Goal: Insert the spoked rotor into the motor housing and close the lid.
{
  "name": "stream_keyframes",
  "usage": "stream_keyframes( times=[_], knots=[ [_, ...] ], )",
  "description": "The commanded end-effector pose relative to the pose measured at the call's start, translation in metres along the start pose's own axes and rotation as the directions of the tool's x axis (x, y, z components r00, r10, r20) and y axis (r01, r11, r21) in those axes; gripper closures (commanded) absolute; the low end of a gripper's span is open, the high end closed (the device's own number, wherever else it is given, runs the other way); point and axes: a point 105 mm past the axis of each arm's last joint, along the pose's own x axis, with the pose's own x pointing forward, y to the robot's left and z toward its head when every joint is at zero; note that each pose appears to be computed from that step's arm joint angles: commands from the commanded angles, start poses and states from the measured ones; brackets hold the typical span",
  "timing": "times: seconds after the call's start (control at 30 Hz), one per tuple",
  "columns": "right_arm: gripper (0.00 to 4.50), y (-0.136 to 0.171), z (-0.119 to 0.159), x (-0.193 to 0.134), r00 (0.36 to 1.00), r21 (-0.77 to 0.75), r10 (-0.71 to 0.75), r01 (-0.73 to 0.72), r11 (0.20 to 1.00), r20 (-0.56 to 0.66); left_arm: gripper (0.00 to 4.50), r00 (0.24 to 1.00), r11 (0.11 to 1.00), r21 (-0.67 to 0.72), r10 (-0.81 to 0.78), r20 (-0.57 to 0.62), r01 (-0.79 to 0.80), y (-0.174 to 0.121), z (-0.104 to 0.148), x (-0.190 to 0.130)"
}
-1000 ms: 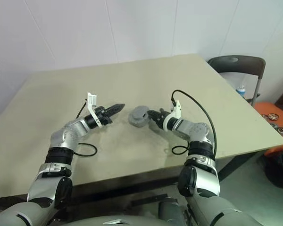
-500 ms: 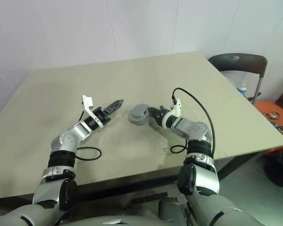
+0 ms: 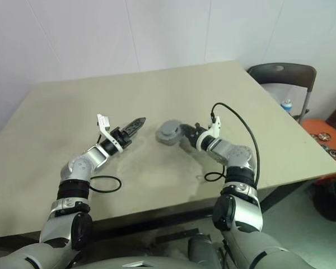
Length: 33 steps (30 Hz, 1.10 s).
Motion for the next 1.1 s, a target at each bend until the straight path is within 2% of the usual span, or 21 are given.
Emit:
stream_keyframes(
  times=[0.03,0.3,0.63,1.1],
  knots=[
    [3.3,0.051,0.025,0.001,0.975,-0.027,0.2,-0.199,0.98,0.094,0.0,0.999,0.999,-0.039,-0.038,0.01,0.038,-0.011,0.006,0.007],
    [3.3,0.066,0.021,0.011,0.956,-0.001,0.265,-0.267,0.964,0.128,0.0,0.998,0.982,-0.183,-0.055,-0.011,0.052,-0.017,-0.009,0.016],
    [3.3,0.065,0.01,0.017,0.96,0.008,0.262,-0.264,0.964,0.102,0.0,0.999,0.963,-0.267,-0.05,-0.019,0.043,-0.016,-0.024,0.03],
    [3.3,0.058,0.002,0.016,0.966,0.018,0.246,-0.248,0.969,0.075,0.0,0.994,0.91,-0.403,-0.06,0.094,0.093,-0.012,-0.023,0.049]
  ],
)
